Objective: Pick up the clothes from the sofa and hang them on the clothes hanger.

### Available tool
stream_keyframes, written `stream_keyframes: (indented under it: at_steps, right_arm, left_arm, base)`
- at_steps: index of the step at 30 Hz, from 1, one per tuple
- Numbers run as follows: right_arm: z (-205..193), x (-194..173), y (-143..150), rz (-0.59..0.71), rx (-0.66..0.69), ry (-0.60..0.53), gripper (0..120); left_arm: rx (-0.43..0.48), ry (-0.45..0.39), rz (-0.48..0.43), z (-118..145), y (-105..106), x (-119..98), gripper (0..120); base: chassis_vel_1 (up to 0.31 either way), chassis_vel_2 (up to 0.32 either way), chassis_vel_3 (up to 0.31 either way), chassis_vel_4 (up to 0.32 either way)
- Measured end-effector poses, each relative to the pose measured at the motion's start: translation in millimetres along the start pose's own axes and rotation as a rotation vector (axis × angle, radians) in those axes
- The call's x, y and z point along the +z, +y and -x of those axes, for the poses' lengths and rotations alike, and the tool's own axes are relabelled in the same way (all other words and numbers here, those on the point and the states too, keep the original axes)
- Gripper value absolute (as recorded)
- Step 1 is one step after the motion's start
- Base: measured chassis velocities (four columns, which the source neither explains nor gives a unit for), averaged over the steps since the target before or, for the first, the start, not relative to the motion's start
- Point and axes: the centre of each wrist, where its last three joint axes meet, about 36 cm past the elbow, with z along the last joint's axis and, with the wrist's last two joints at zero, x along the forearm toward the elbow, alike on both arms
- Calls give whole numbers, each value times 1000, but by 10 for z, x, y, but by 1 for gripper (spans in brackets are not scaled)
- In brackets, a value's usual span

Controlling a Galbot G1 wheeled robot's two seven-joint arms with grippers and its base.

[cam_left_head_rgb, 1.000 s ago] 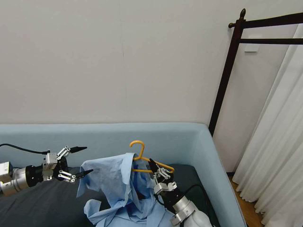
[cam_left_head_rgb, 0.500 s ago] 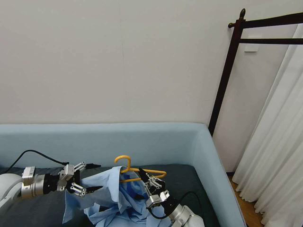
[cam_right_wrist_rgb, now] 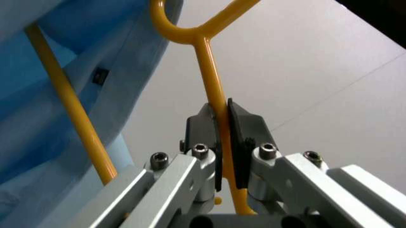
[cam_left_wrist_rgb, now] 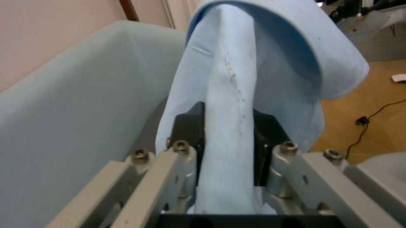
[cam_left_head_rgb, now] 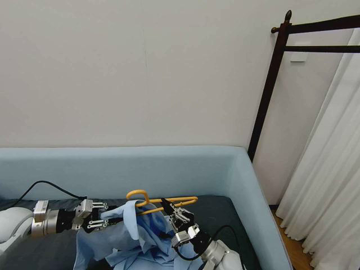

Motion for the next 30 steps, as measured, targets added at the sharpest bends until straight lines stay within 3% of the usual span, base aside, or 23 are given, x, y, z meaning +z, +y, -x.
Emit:
stream_keyframes:
  at_steps: [3,12,17,23,27,30]
  right_arm:
    - [9,-15,12,14,8,3,3]
    - [20,-36,30,45,22,11,3]
    - [8,-80,59,174,60,41,20]
    - [53,17,-128,237,-19,-155,42]
    - [-18,44,-60,386,-127,-196,53]
    - [-303,68,330,691,-137,-5,69]
  left_arm:
    - [-1,2,-2,13,-1,23,6]
    - [0,-8,-18,8,-6,83,5]
    - [-34,-24,-61,-51,-4,179,3]
    - [-85,-24,-87,-185,41,278,2]
    - [-110,-8,-82,-296,86,276,2]
    - [-128,11,-67,-413,109,256,2]
  base:
    - [0,0,0,0]
    - [0,0,0,0]
    - [0,0,0,0]
    - [0,0,0,0]
    - [0,0,0,0]
    - [0,0,0,0]
